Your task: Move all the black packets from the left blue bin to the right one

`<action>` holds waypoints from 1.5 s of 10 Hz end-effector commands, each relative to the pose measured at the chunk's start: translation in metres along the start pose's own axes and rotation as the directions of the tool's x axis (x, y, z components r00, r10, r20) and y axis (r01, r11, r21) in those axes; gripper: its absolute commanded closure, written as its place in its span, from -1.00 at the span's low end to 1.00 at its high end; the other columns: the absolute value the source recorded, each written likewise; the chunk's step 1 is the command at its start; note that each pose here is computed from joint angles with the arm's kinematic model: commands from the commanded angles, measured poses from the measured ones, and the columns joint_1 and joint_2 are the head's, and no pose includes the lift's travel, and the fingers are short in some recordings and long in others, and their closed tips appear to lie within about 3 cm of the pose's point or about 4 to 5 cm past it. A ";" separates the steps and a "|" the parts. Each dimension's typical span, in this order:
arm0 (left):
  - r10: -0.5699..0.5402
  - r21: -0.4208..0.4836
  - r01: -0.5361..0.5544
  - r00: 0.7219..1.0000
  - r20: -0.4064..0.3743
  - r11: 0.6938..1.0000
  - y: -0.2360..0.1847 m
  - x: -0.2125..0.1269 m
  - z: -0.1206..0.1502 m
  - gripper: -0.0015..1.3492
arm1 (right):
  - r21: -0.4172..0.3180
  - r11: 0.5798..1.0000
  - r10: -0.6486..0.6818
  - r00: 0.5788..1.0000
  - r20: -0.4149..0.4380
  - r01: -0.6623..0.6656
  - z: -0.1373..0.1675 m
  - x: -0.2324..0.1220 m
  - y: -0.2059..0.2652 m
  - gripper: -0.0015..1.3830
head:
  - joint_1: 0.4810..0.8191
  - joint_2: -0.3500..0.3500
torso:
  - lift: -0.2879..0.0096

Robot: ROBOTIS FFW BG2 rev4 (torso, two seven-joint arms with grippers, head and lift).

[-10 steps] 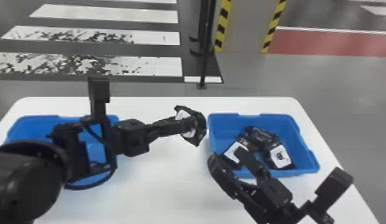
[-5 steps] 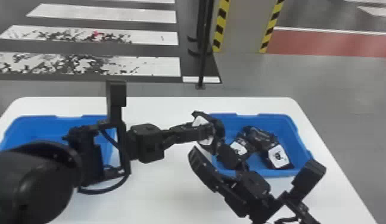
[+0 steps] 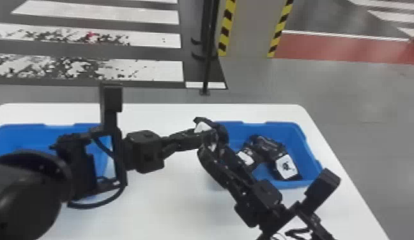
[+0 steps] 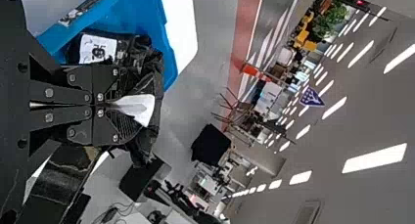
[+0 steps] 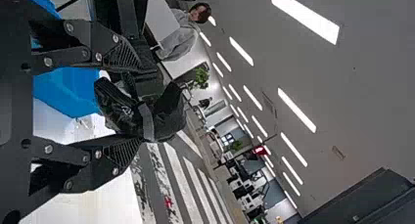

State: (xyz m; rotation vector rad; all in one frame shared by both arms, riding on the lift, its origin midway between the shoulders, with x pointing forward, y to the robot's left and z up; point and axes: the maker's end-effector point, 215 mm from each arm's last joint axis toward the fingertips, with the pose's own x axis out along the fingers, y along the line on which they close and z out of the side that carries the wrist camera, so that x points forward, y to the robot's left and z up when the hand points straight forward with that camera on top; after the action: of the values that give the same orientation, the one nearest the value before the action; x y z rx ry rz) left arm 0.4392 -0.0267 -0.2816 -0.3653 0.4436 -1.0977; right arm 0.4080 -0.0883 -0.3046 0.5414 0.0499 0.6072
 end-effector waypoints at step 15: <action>0.176 -0.042 -0.171 0.973 0.152 0.984 -0.006 -0.110 0.003 -0.80 | -0.151 0.952 -0.275 0.960 -0.051 0.265 0.000 -0.026 -0.170 0.84 | 0.27 -0.41 | -0.01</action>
State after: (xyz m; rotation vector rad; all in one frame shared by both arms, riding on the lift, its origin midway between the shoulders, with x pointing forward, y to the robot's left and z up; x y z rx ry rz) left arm 0.3977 0.0683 -0.2574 -0.4178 0.3486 -0.8926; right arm 0.4647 -0.2000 -0.3801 0.3958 0.1283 0.3913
